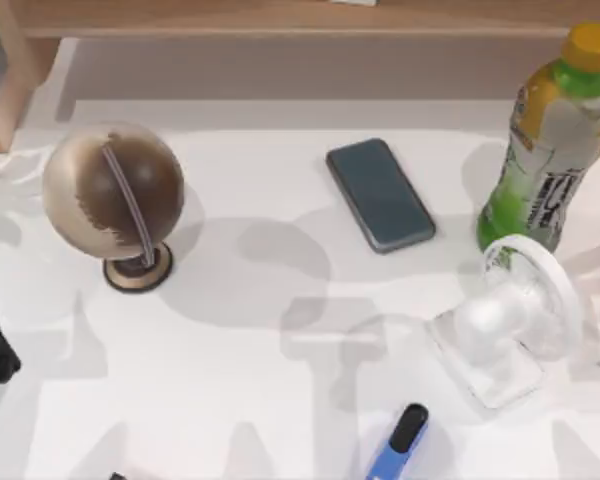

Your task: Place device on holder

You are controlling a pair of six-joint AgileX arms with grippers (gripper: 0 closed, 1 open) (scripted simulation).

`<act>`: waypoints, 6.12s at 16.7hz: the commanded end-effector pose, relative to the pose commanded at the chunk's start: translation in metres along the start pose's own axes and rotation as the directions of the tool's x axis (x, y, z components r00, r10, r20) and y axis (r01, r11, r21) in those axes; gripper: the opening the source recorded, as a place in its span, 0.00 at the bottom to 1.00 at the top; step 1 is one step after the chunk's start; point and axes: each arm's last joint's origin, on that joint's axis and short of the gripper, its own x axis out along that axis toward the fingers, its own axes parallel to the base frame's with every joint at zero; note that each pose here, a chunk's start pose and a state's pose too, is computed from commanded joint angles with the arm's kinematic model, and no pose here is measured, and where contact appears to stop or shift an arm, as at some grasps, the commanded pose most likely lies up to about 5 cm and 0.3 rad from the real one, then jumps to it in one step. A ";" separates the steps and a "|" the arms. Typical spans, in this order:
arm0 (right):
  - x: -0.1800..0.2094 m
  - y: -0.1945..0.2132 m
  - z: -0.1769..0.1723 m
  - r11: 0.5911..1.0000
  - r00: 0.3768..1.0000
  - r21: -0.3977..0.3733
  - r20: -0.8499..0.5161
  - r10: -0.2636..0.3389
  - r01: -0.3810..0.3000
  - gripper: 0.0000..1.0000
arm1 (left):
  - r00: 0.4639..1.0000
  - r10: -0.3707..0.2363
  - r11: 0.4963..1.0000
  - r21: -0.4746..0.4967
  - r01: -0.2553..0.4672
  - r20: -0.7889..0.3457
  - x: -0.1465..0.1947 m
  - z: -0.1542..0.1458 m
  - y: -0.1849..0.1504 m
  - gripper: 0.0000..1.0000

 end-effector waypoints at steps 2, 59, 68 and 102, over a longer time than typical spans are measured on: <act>0.000 0.000 0.000 1.000 1.000 0.000 0.000 0.000 0.000 1.00 | 1.000 0.000 1.000 0.000 0.000 0.000 0.000 0.000 0.000 1.00; 0.365 0.241 -0.042 0.938 0.119 0.004 -0.992 0.048 -0.347 1.00 | 1.000 0.000 1.000 0.000 0.000 0.000 0.000 0.000 0.000 1.00; 0.366 0.241 -0.064 0.938 0.119 0.004 -0.992 0.048 -0.347 0.85 | 1.000 0.000 1.000 0.000 0.000 0.000 0.000 0.000 0.000 1.00; 0.357 0.253 -0.004 0.930 0.199 -0.008 -0.978 0.070 -0.367 0.00 | 1.000 0.000 1.000 0.000 0.000 0.000 0.000 0.000 0.000 1.00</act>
